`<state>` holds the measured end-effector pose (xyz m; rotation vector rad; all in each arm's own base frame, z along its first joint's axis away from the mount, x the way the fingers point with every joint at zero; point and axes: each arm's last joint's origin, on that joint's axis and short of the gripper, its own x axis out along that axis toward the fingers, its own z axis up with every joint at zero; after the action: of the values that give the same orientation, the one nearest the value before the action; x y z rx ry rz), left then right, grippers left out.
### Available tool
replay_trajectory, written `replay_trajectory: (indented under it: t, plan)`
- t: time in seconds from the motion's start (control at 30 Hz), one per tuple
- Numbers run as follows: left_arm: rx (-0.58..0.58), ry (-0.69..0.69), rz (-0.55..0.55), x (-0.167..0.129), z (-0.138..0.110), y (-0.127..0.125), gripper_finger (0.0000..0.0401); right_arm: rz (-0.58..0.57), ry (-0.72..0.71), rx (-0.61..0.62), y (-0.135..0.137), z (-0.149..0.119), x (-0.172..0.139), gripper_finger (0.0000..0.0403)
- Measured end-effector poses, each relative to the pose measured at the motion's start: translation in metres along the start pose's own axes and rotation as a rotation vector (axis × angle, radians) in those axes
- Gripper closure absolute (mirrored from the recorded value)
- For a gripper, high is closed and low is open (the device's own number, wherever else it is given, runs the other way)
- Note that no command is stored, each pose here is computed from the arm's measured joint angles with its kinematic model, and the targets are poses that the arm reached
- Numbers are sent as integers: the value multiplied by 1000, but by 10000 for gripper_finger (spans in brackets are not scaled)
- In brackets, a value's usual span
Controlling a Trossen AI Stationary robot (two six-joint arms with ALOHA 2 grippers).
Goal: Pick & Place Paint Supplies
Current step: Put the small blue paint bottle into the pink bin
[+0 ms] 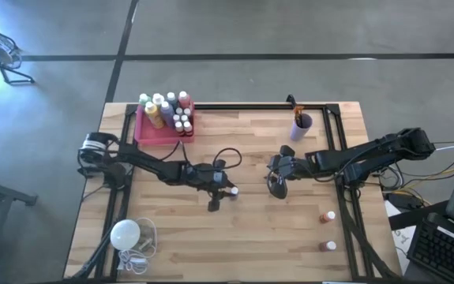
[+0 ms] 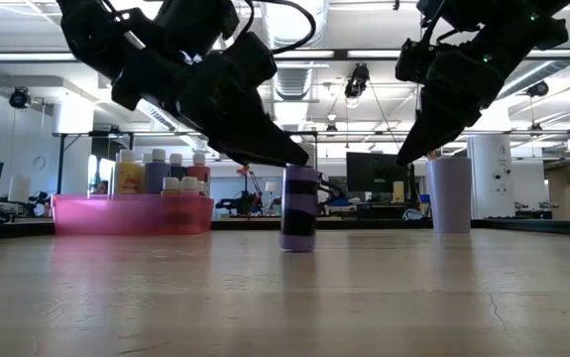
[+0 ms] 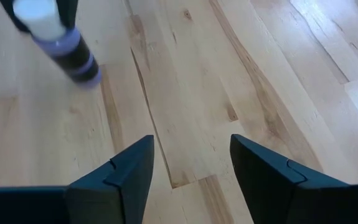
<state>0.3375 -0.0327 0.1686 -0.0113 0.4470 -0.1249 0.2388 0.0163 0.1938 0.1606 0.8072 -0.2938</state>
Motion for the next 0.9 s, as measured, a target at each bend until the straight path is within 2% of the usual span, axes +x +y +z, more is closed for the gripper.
replay_trajectory:
  t: [0.13, 0.3, 0.5, 0.67, 0.9]
  plan:
    - [-2, 38, 62, -16, 8, 1, 276, -3, 7, -2, -1, -3, 1, 202]
    - [-4, 86, 221, -43, 17, 4, 276, -6, 16, -4, -1, -6, 2, 204]
    - [-22, 71, 410, -82, 30, 8, 276, -4, 12, -3, -1, -6, 2, 193]
    - [-40, 22, 541, -113, 26, 13, 276, -3, 9, -2, -1, -5, 2, 186]
    - [-95, -27, 709, -147, 3, 27, 276, 1, -3, -4, -1, -4, 2, 196]
